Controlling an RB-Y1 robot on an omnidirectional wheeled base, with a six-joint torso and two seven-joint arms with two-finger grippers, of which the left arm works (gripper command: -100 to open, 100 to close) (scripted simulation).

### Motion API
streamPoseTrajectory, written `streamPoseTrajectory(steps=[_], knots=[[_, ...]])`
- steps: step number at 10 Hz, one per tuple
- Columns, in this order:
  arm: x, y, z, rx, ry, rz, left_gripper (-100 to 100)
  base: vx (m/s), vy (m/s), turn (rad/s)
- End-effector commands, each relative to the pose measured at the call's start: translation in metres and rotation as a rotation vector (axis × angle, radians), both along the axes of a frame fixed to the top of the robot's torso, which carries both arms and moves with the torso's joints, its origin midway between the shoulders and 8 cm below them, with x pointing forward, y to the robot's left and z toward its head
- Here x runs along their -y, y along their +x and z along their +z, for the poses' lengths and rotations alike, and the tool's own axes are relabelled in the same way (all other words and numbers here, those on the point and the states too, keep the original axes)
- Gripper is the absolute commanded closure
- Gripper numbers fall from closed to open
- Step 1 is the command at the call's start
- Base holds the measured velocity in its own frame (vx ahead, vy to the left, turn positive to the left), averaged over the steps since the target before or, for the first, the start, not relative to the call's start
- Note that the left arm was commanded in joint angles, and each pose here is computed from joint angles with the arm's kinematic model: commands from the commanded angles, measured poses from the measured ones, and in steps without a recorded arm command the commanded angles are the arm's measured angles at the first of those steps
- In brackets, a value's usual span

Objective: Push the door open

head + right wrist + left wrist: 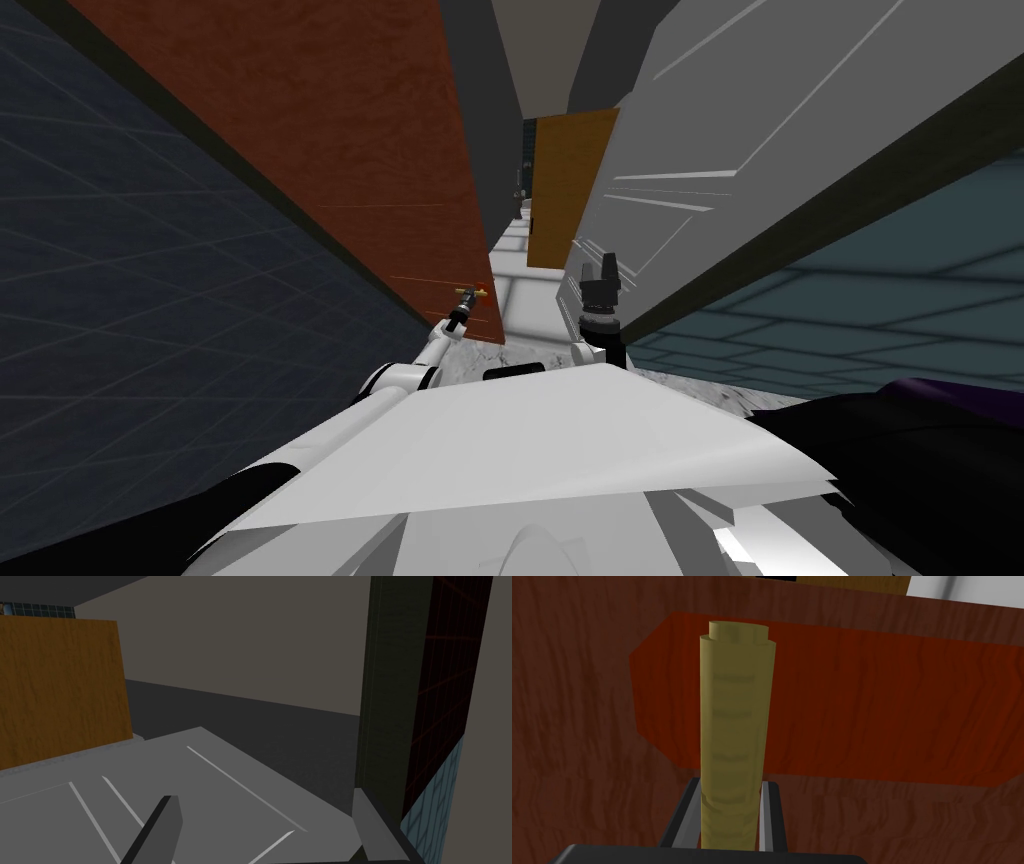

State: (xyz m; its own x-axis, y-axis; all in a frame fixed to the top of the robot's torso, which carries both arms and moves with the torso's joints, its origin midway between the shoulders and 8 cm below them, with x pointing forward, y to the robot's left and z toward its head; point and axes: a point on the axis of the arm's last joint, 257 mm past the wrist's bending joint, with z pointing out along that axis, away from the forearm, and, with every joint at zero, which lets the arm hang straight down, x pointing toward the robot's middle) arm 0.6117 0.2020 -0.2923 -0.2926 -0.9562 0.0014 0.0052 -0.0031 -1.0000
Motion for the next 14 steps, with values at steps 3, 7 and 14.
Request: streamPoseTrajectory(steps=[3, 7, 14], knots=[[-0.015, 0.004, 0.004, 0.008, 0.0, 0.035, 100, 0.148, -0.068, 0.029], [-0.034, 0.005, 0.004, 0.009, 0.001, 0.081, 100, 0.147, -0.082, 0.02], [-0.071, 0.006, 0.004, 0.008, 0.002, 0.166, 100, 0.147, -0.108, 0.049]])
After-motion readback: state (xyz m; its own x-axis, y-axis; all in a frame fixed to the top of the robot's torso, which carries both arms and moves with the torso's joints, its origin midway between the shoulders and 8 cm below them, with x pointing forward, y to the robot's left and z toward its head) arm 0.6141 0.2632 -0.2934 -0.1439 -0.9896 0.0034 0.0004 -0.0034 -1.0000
